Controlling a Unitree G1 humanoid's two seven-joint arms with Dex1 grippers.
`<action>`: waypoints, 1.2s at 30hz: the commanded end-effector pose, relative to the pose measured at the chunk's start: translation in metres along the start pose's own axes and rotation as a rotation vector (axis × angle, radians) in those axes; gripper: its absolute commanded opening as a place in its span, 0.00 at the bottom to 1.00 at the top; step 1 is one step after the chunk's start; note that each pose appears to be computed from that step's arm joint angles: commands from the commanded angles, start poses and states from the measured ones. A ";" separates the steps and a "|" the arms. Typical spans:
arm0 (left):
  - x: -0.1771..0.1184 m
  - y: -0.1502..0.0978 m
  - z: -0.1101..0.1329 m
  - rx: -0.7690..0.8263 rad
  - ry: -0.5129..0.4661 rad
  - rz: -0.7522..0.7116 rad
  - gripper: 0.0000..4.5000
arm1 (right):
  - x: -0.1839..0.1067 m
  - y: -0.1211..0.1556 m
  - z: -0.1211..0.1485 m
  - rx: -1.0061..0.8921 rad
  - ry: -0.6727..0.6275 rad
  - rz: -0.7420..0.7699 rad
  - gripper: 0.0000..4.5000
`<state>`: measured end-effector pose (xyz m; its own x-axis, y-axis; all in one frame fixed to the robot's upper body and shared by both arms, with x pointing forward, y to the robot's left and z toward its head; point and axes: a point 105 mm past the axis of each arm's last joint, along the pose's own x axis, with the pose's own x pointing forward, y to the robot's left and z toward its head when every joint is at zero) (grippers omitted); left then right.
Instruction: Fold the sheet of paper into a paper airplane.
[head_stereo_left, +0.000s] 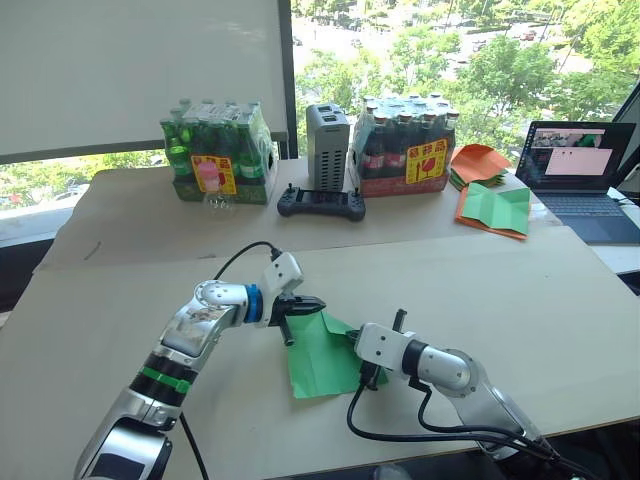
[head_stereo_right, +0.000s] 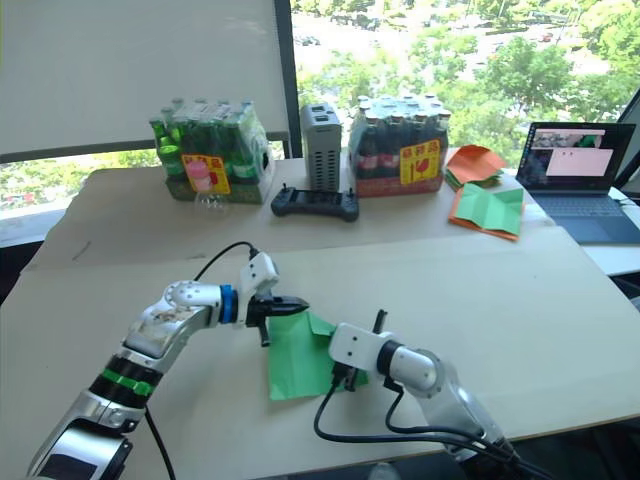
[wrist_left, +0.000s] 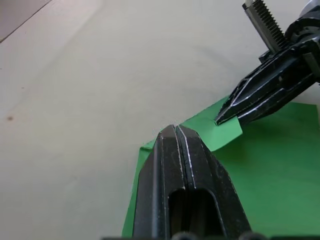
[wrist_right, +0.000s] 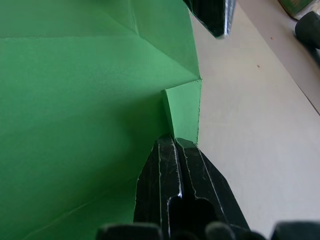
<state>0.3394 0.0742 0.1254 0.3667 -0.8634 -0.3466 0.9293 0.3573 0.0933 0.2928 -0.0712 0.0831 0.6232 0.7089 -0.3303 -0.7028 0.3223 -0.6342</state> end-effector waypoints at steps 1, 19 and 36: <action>0.008 0.000 0.017 0.054 -0.041 -0.011 0.00 | 0.001 0.001 0.002 -0.001 0.000 0.004 0.01; 0.025 0.001 -0.031 0.103 0.125 0.017 0.00 | 0.001 0.006 0.006 0.018 0.002 0.015 0.01; 0.026 -0.003 -0.054 0.091 0.199 0.011 0.00 | -0.001 0.004 0.018 0.088 -0.030 0.025 0.51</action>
<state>0.3477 0.0623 0.0871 0.3774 -0.8057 -0.4565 0.9257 0.3146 0.2100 0.2875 -0.0625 0.0880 0.6082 0.7178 -0.3389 -0.7348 0.3477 -0.5824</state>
